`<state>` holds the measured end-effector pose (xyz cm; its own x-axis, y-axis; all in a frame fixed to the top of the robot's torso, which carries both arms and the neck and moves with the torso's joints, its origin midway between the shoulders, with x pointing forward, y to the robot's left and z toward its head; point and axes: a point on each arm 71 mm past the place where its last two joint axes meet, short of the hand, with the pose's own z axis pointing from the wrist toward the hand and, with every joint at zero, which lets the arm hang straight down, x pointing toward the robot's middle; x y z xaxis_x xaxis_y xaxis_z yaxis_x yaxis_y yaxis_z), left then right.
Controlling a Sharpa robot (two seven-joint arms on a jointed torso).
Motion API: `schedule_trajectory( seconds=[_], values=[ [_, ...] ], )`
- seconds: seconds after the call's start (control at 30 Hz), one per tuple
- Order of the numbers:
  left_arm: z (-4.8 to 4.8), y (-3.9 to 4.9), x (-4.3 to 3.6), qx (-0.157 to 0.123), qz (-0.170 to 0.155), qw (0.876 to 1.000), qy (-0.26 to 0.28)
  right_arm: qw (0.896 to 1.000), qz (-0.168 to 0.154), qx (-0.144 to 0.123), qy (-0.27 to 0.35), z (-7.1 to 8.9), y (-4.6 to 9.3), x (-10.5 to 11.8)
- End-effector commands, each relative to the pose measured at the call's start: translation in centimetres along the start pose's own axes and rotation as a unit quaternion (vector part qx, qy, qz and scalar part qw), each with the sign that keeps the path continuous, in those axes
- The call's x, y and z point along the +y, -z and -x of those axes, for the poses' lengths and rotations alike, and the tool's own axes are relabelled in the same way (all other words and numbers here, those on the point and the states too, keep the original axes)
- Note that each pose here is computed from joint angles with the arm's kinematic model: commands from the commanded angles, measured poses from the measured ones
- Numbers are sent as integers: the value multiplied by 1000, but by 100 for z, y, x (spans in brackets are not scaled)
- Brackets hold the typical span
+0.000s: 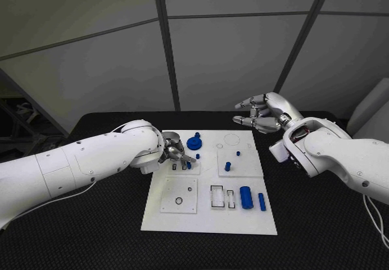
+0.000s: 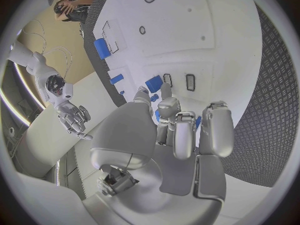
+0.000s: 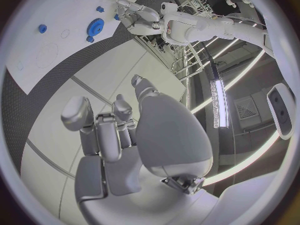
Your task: Assemble the parts on the task board
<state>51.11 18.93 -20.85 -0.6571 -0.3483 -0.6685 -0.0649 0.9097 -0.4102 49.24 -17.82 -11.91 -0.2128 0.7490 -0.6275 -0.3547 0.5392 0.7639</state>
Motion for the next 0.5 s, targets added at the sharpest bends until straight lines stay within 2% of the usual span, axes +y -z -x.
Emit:
schedule_trajectory(
  seconds=[0.03, 0.5],
  values=[
    [6, 2, -10, 2, -6, 1000, -6, 1000, 3, 0, 0, 1, -8, 15],
    [7, 1, -11, 1, -8, 1000, -5, 1000, 0, 1, 1, 0, -12, 8]
  ],
)
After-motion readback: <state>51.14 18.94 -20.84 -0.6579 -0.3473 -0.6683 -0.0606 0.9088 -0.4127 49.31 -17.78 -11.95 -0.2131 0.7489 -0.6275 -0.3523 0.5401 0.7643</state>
